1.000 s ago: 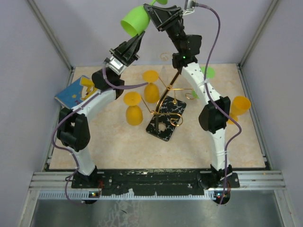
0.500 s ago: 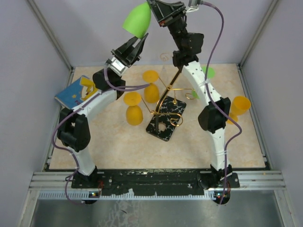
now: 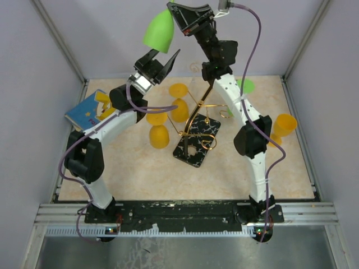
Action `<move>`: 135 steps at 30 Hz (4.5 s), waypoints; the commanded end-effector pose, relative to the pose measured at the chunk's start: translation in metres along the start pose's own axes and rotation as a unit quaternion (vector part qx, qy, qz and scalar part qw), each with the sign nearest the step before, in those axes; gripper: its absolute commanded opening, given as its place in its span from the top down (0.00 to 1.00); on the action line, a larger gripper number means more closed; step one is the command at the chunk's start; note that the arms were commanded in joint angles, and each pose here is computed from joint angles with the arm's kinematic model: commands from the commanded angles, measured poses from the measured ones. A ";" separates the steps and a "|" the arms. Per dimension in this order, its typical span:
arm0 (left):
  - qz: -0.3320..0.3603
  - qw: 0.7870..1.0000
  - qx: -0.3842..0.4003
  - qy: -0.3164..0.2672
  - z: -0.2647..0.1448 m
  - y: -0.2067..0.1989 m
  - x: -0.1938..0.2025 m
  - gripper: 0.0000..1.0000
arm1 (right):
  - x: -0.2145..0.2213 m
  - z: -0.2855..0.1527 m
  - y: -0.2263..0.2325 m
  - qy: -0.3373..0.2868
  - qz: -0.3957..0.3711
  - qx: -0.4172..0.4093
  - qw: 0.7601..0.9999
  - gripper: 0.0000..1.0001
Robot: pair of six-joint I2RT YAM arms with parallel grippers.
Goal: Place the wine glass upside down on the wine glass rack
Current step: Turn the wine glass upside down at the wine rack.
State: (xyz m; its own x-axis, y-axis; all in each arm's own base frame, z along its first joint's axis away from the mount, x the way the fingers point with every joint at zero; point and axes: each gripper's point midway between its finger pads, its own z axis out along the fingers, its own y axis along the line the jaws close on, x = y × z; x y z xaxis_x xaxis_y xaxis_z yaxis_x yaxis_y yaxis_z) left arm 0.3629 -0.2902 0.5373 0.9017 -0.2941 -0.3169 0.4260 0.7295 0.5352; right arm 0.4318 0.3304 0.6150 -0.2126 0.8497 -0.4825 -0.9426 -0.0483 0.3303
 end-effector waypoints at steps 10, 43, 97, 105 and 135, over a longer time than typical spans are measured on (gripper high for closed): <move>0.047 0.999 -0.003 -0.004 -0.001 0.009 -0.035 0.43 | -0.067 0.000 0.007 -0.036 -0.134 0.014 0.990 0.94; 0.035 0.988 -0.147 0.026 -0.005 0.111 0.009 0.40 | -0.149 -0.116 0.035 0.085 -0.383 0.205 0.897 1.00; 0.068 0.982 -0.158 0.071 -0.027 0.134 0.072 0.44 | 0.019 -0.390 0.075 0.324 -0.344 0.341 0.813 1.00; 0.081 0.981 -0.158 0.077 -0.030 0.134 0.068 0.44 | 0.021 -0.392 0.063 0.297 -0.362 0.351 0.811 1.00; 0.096 0.981 -0.148 0.080 -0.028 0.134 0.075 0.44 | 0.016 -0.393 0.031 0.235 -0.418 0.422 0.769 1.00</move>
State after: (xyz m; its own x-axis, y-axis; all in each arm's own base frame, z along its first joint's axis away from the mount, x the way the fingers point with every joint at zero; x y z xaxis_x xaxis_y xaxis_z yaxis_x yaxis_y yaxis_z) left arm 0.4946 -0.2036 0.5461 0.9113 -0.0607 -0.4072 0.2163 0.9121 0.3483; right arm 0.2872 0.1499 0.2674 0.0304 0.0764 -0.9966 -0.4229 0.9044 0.0565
